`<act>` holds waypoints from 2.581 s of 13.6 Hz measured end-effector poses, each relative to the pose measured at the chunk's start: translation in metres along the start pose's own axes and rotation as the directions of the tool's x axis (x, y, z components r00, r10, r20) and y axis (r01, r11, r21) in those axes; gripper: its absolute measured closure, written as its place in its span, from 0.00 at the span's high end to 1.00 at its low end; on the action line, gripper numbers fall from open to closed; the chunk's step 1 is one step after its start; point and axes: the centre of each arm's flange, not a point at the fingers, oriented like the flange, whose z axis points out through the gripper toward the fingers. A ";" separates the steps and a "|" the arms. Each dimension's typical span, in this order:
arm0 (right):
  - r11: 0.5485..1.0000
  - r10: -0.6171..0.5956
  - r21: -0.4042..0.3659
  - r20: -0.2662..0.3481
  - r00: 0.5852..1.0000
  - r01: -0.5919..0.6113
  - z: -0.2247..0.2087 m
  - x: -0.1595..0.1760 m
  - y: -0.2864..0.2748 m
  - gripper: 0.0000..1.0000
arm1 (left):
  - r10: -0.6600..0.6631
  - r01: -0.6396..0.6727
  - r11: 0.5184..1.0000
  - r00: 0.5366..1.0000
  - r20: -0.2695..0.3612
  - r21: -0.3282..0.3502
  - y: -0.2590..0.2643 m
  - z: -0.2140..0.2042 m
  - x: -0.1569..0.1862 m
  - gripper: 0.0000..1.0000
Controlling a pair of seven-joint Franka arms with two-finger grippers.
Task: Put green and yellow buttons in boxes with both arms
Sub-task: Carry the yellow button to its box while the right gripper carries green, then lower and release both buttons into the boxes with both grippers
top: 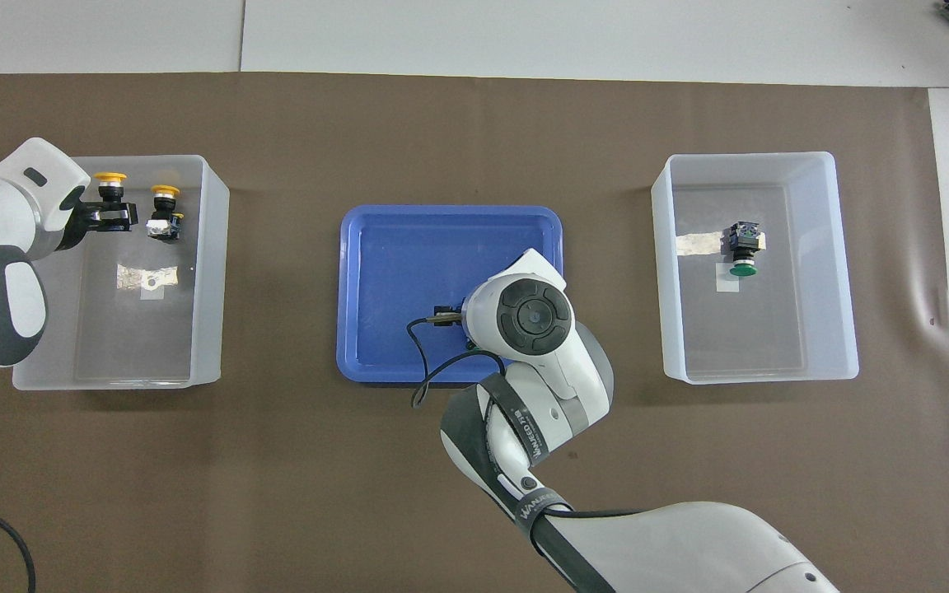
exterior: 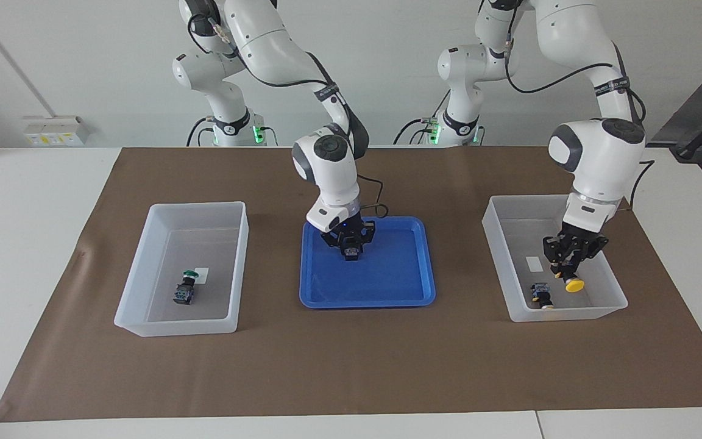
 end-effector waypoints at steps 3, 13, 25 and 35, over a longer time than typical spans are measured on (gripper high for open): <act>1.000 0.020 -0.006 0.008 1.000 -0.020 -0.013 0.009 0.004 0.41 | 0.005 -0.005 1.000 1.000 -0.013 0.006 -0.008 0.026 -0.002 0.41; 0.999 0.003 -0.037 0.009 1.000 -0.002 -0.205 0.108 0.240 0.41 | 0.018 -0.018 1.000 0.997 -0.074 0.007 -0.004 0.058 -0.003 0.70; 0.997 -0.012 -0.077 0.037 0.999 0.015 -0.083 0.047 0.355 0.41 | 0.092 -0.088 0.995 0.989 0.114 -0.036 0.043 -0.038 -0.005 1.00; 0.998 0.003 -0.063 0.025 1.000 -0.001 -0.071 0.041 0.353 0.42 | 0.124 -0.120 0.991 0.989 0.076 -0.066 0.104 -0.205 0.000 1.00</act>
